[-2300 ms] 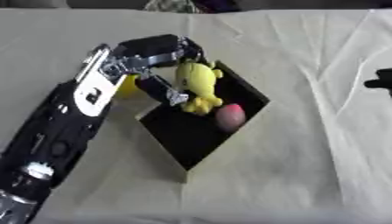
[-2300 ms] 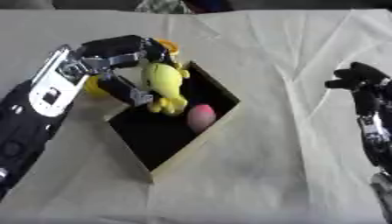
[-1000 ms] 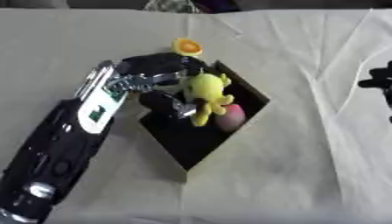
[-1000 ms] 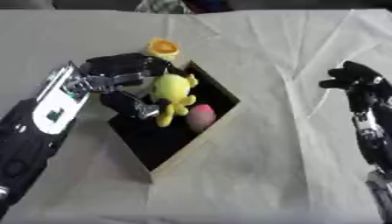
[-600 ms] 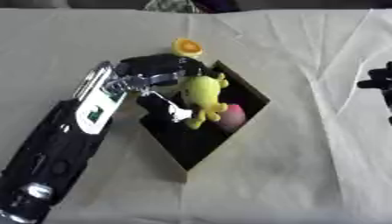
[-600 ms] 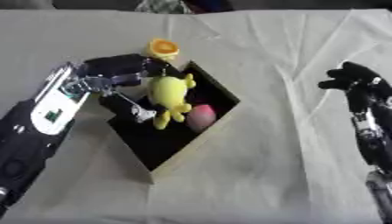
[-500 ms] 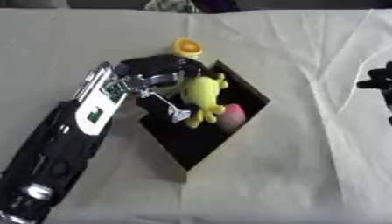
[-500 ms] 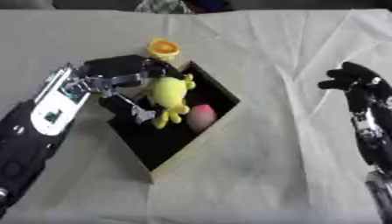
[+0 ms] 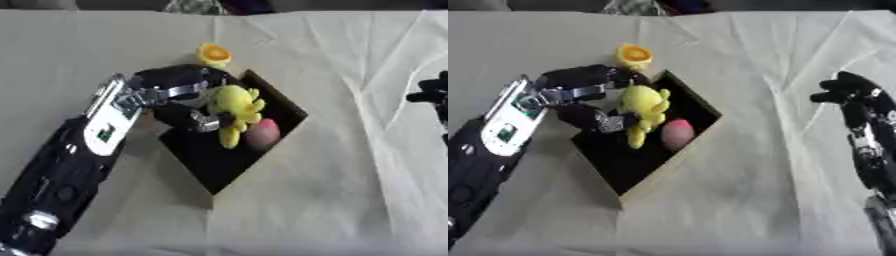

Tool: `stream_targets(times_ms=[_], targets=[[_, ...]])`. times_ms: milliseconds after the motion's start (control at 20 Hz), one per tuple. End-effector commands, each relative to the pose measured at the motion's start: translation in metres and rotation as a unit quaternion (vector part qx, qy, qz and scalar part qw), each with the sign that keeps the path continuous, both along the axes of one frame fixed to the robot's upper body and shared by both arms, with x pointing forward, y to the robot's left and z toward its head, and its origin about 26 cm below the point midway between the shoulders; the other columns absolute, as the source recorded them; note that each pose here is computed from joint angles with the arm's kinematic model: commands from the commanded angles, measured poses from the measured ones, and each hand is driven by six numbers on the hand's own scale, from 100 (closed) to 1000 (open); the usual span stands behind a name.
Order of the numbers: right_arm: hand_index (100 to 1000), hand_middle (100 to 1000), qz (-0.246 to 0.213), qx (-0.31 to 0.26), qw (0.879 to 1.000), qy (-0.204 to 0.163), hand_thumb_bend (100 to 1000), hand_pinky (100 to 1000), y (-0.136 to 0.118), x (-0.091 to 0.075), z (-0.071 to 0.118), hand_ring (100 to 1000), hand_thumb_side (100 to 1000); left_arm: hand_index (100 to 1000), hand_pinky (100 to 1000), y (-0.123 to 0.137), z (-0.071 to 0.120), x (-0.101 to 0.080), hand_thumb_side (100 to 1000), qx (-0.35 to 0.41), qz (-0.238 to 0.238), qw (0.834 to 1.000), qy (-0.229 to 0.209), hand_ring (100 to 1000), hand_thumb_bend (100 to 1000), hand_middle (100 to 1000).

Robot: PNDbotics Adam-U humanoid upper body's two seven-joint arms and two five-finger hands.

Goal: Pick up objects on the table and place them in the box.

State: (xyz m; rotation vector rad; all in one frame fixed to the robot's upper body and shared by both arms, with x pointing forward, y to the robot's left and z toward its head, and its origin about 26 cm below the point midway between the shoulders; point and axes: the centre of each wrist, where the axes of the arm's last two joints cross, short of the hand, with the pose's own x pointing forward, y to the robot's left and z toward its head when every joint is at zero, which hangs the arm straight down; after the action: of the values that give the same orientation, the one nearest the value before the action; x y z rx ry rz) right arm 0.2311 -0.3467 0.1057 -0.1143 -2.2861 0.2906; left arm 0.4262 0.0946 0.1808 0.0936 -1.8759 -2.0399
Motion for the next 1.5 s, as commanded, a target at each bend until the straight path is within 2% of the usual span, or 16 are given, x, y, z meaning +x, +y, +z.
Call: stream_targets(times_ms=[50, 200, 300, 350, 400, 450, 600, 750, 800, 850, 900, 1000, 1100, 1250, 1400, 1500], targets=[[864, 736, 0.002, -0.004, 1.0, -0.007, 100, 1000, 0.0, 0.0, 0.007, 717, 618, 994, 1000, 0.003, 0.008, 0.001, 672, 0.063, -0.069, 0.995, -0.029, 984, 100, 820], [864, 735, 0.001, -0.003, 1.0, -0.005, 100, 1000, 0.0, 0.0, 0.006, 716, 619, 1000, 1000, 0.004, 0.005, 0.002, 100, 0.072, -0.07, 0.995, -0.025, 1000, 107, 866], [864, 735, 0.0, -0.002, 1.0, -0.005, 100, 1000, 0.0, 0.0, 0.006, 716, 619, 1000, 1000, 0.004, 0.003, 0.002, 155, 0.071, -0.074, 0.995, -0.019, 1000, 100, 898], [864, 735, 0.0, -0.001, 1.0, -0.005, 100, 1000, 0.0, 0.0, 0.006, 716, 616, 1000, 1000, 0.004, 0.002, 0.002, 478, 0.067, -0.077, 0.995, -0.015, 1000, 100, 918], [864, 735, 0.0, -0.001, 1.0, -0.004, 100, 1000, 0.0, 0.0, 0.006, 715, 620, 1000, 1000, 0.004, 0.002, 0.002, 694, 0.06, -0.08, 0.995, -0.012, 1000, 100, 941], [864, 735, 0.0, -0.001, 1.0, -0.003, 100, 1000, 0.0, 0.001, 0.006, 715, 621, 1000, 1000, 0.004, 0.001, 0.002, 782, 0.055, -0.083, 0.995, -0.009, 1000, 100, 972], [863, 733, 0.001, -0.001, 1.0, -0.001, 100, 1000, 0.001, 0.001, 0.006, 713, 622, 1000, 1000, 0.004, 0.0, 0.002, 873, 0.051, -0.09, 0.995, -0.006, 1000, 236, 1000], [863, 732, 0.003, 0.002, 1.0, 0.004, 100, 1000, 0.001, 0.0, 0.005, 711, 625, 1000, 1000, 0.005, -0.001, 0.003, 857, 0.052, -0.093, 0.994, -0.008, 1000, 203, 1000], [862, 730, 0.003, 0.003, 1.0, 0.004, 100, 1000, 0.002, 0.0, 0.005, 710, 625, 1000, 1000, 0.006, -0.001, 0.003, 793, 0.053, -0.095, 0.994, -0.009, 1000, 100, 1000], [862, 730, 0.004, 0.003, 1.0, 0.004, 100, 1000, 0.002, 0.0, 0.005, 709, 625, 1000, 1000, 0.006, -0.001, 0.003, 715, 0.056, -0.095, 0.994, -0.012, 1000, 100, 1000], [861, 728, 0.004, 0.003, 1.0, 0.005, 100, 1000, 0.002, 0.0, 0.005, 708, 625, 1000, 1000, 0.006, -0.001, 0.003, 361, 0.059, -0.095, 0.994, -0.014, 1000, 100, 1000], [861, 727, 0.005, 0.003, 1.0, 0.005, 100, 1000, 0.001, 0.0, 0.005, 707, 625, 1000, 1000, 0.006, -0.001, 0.003, 100, 0.066, -0.095, 0.993, -0.017, 1000, 100, 1000], [860, 726, 0.004, 0.003, 1.0, 0.005, 100, 1000, 0.001, 0.0, 0.005, 706, 624, 1000, 1000, 0.006, -0.002, 0.002, 100, 0.07, -0.096, 0.993, -0.02, 1000, 182, 1000], [860, 724, 0.005, 0.003, 1.0, 0.004, 100, 1000, 0.001, 0.0, 0.005, 704, 624, 1000, 1000, 0.006, -0.002, 0.002, 100, 0.066, -0.094, 0.993, -0.019, 1000, 100, 1000], [860, 723, 0.004, 0.003, 1.0, 0.004, 100, 1000, 0.001, 0.0, 0.005, 704, 625, 991, 1000, 0.014, 0.007, 0.002, 280, 0.038, -0.079, 0.996, -0.024, 1000, 100, 900], [859, 723, 0.003, 0.002, 1.0, 0.004, 100, 1000, 0.001, 0.0, 0.005, 703, 623, 911, 992, 0.028, 0.025, 0.002, 320, 0.004, -0.05, 0.998, -0.039, 958, 100, 813]])
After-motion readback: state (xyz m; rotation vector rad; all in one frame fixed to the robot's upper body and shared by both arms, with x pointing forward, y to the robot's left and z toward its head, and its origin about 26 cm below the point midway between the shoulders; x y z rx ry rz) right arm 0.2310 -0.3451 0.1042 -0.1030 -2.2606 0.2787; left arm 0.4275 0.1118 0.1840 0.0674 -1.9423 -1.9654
